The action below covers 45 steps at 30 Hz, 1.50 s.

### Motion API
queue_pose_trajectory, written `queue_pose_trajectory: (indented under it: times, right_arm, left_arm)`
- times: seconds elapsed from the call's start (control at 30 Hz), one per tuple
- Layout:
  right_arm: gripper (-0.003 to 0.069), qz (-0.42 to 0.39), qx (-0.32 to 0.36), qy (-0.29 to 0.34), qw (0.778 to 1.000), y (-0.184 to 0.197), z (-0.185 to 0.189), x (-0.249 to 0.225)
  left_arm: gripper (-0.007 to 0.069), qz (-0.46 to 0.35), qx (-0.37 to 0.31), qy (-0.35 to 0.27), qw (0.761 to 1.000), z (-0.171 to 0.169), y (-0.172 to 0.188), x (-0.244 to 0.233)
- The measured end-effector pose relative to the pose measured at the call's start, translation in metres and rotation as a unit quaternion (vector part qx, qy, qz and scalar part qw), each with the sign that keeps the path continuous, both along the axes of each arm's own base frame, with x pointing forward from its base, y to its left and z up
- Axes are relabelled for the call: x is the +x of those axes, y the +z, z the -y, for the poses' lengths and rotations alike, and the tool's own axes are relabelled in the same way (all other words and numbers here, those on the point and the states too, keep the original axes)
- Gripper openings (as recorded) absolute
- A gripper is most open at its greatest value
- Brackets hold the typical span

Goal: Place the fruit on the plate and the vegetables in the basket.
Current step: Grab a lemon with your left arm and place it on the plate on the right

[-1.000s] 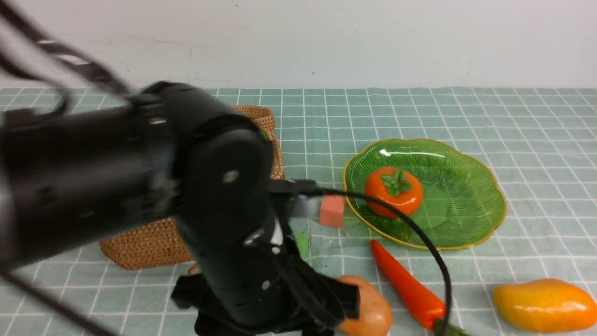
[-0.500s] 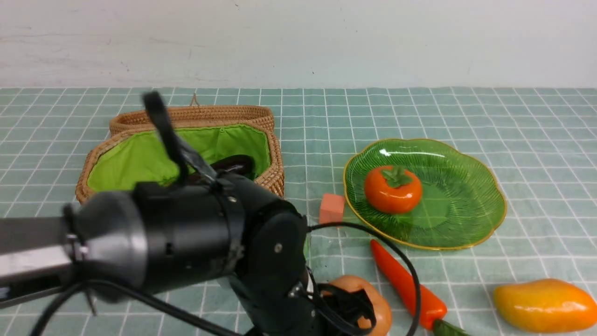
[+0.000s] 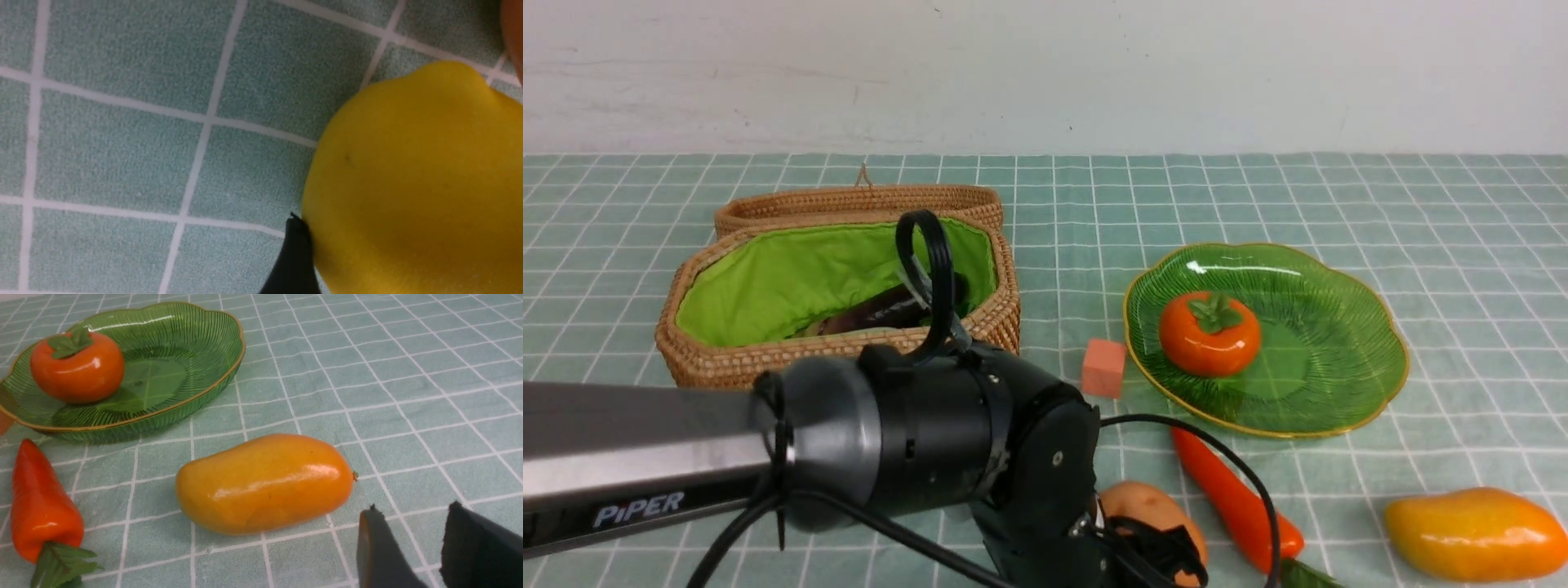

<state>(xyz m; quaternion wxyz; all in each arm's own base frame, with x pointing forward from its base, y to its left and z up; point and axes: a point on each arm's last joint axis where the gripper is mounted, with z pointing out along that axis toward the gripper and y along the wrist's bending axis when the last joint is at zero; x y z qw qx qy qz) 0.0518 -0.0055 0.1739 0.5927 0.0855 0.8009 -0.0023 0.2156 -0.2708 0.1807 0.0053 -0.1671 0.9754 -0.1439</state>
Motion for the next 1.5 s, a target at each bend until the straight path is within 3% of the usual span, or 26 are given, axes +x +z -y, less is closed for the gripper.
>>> queue_pose_trajectory:
  times: [0.43,0.57,0.83,1.0,1.23,1.33,1.5]
  right_arm:
    - [0.0244,0.000,0.000,0.000,1.000,0.000,0.000,0.000]
    - [0.0244,0.000,0.000,0.000,1.000,0.000,0.000,0.000]
    - [0.0244,0.000,0.000,0.000,1.000,0.000,0.000,0.000]
    - [0.0244,0.000,0.000,0.000,1.000,0.000,0.000,0.000]
    - [0.0244,0.000,0.000,0.000,1.000,0.000,0.000,0.000]
    - [0.0244,0.000,0.000,0.000,1.000,0.000,0.000,0.000]
    - [0.0244,0.000,0.000,0.000,1.000,0.000,0.000,0.000]
  left_arm:
    - [0.0561,0.019,0.011,-0.089,0.996,-0.002,0.003,-0.002]
    - [0.0560,0.010,0.043,-0.117,0.992,-0.014,0.011,-0.009]
    - [0.0560,0.066,0.008,-0.145,0.987,-0.032,0.067,-0.022]
    - [0.0560,0.105,-0.014,-0.162,0.981,-0.032,0.103,0.000]
    - [0.0560,0.195,-0.037,-0.230,0.953,0.006,0.140,0.065]
    - [0.0560,0.217,-0.053,-0.263,0.938,0.038,0.133,0.095]
    - [0.0560,0.234,-0.061,-0.269,0.932,0.070,0.111,0.130]
